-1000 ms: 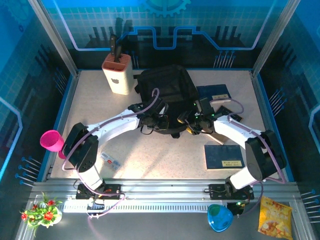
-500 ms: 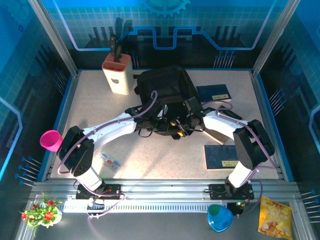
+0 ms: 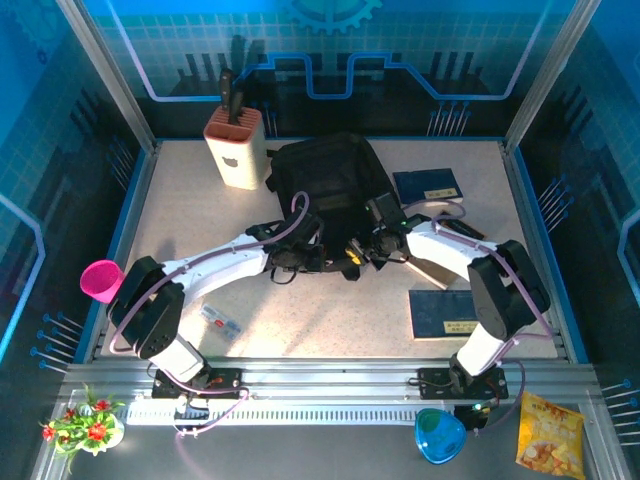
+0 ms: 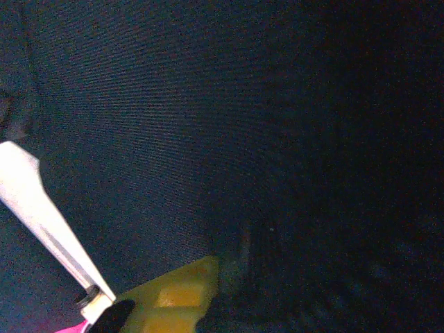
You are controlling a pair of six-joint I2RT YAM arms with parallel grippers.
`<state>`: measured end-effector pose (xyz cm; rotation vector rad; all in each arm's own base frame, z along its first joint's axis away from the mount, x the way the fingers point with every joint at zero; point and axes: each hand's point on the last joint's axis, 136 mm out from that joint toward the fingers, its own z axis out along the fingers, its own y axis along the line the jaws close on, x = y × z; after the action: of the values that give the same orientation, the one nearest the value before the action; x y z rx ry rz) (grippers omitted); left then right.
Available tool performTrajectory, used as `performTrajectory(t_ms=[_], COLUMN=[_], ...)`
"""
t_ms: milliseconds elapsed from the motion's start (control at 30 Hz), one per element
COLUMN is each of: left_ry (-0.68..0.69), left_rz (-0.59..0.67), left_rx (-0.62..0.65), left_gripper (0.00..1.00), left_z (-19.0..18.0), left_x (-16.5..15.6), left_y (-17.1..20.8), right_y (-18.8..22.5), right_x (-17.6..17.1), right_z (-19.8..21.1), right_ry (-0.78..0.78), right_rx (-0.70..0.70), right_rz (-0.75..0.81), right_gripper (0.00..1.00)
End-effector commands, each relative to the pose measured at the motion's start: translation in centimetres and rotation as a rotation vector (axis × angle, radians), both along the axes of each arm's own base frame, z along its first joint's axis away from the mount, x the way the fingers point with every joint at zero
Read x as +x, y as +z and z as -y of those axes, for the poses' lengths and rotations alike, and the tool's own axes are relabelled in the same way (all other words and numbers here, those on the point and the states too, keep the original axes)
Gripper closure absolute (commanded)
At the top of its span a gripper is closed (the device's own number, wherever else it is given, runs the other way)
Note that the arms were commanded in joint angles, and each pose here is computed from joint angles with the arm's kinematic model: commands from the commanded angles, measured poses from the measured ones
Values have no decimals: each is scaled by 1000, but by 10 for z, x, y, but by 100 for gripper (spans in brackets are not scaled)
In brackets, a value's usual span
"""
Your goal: Pack books, pencil case, and school supplies into a backpack
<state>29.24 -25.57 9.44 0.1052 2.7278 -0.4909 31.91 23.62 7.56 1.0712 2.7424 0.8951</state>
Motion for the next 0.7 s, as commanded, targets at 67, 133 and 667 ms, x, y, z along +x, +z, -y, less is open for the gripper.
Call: performTrajectory(t_ms=[67,133,667], left_ry=[104,141,175], left_rz=[-81,-98,-33], left_rx=[146,174,73], left_gripper=[100,100,100], left_z=[-41,-48,-47], left_x=[-13,-11,28], left_y=[-26,-32,-11], right_y=[22,24,19], right_x=[10,10,9], right_z=[14,15,16], right_ry=[-24,-26,-3], right_rx=[-40,-41,-42], right_rz=[103,110,116], right_gripper=[95,95,95])
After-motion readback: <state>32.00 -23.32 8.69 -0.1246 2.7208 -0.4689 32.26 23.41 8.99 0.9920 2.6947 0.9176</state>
